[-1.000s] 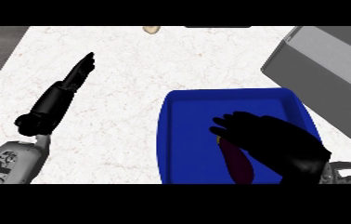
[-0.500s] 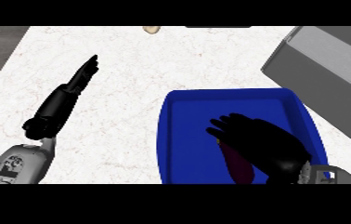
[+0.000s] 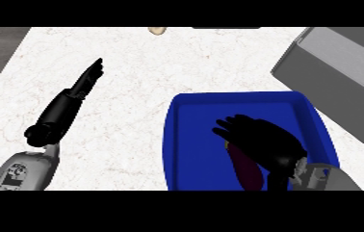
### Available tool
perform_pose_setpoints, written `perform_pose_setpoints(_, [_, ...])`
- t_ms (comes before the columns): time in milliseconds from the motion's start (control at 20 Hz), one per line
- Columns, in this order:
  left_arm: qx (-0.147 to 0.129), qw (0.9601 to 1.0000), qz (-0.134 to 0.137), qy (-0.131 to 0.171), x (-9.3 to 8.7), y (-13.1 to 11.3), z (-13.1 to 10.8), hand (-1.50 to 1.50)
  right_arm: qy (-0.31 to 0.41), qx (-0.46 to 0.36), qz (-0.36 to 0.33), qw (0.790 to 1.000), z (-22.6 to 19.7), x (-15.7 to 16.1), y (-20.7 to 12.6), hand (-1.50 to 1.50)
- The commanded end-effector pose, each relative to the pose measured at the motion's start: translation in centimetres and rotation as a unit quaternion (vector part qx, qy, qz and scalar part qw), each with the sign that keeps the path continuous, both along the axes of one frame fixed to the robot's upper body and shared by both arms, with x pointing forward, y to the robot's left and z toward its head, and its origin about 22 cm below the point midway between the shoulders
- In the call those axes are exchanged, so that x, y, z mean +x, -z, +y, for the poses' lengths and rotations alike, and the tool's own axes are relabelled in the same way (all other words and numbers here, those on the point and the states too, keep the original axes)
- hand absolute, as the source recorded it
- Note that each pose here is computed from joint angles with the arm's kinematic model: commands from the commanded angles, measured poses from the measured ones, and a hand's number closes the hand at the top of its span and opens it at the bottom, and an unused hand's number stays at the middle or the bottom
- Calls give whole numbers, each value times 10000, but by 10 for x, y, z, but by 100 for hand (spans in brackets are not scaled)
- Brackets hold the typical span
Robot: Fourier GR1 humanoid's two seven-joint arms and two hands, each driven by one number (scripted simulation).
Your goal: Pick the eggplant from the tray and place it in the cardboard box
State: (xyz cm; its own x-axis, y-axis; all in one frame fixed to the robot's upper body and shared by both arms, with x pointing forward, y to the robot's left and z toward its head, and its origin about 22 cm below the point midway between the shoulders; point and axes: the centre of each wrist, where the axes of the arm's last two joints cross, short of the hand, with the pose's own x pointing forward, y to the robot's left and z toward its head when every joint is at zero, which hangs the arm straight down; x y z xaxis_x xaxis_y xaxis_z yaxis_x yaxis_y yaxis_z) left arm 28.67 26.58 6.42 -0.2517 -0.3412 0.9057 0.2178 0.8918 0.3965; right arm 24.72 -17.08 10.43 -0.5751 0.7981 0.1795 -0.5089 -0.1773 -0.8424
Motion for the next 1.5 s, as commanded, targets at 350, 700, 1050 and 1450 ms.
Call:
perform_pose_setpoints(350, [16, 10000, 27, 18, 9, -9, 11, 0, 10, -257, -4, 9997, 21, -13, 40, -150])
perform_pose_setpoints(700, [74, 10000, 16, -27, 1, -12, 21, 0, 178, -334, 152, 9992, 0, 7, 50, -150])
perform_pose_setpoints(1050, [7, 10000, 24, -29, 6, -10, -4, 0, -375, -104, 7, 9992, -8, 9, 75, 150])
perform_pose_setpoints(1450, [66, 10000, 31, 7, 11, -14, 10, 0, -743, 563, -741, 9929, 14, 12, 72, 150])
